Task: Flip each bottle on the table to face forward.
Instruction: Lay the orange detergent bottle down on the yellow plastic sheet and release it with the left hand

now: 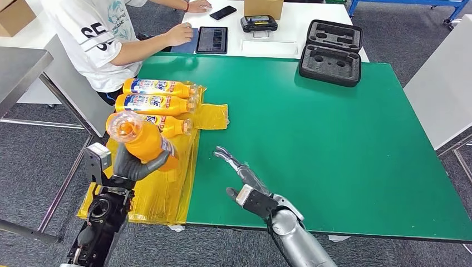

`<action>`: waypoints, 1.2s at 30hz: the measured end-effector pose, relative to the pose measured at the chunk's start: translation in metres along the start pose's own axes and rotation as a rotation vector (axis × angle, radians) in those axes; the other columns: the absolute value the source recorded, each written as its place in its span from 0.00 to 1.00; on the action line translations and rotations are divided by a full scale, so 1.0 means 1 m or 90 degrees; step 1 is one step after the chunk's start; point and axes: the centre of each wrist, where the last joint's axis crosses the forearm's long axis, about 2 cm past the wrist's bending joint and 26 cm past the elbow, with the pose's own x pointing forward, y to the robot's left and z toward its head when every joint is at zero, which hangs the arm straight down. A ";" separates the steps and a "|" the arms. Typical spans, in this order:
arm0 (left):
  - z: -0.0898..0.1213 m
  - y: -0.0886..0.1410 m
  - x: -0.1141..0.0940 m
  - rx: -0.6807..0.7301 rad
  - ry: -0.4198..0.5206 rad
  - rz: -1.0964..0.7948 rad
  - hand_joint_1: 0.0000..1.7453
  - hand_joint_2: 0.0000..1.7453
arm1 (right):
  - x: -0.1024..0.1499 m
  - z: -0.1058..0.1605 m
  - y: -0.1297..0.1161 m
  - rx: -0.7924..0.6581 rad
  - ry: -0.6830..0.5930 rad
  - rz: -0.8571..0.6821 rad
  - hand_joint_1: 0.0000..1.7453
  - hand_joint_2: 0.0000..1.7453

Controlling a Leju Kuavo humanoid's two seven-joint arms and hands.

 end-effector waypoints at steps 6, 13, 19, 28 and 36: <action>-0.008 0.037 0.013 0.052 -0.017 -0.092 1.00 1.00 | 0.018 0.008 -0.019 -0.036 -0.052 0.009 0.00 0.00; -0.006 0.060 0.024 0.033 -0.001 -0.200 1.00 1.00 | 0.028 0.022 -0.031 -0.083 -0.068 0.017 0.00 0.00; -0.012 0.095 0.038 -0.164 0.136 -0.498 1.00 1.00 | 0.034 0.035 -0.048 -0.141 -0.083 0.017 0.00 0.00; 0.004 0.123 0.039 -0.352 0.244 -0.729 1.00 1.00 | 0.036 0.046 -0.070 -0.191 -0.100 0.002 0.00 0.00; 0.013 0.125 0.036 -0.397 0.257 -0.756 1.00 1.00 | 0.036 0.048 -0.073 -0.197 -0.101 0.004 0.00 0.00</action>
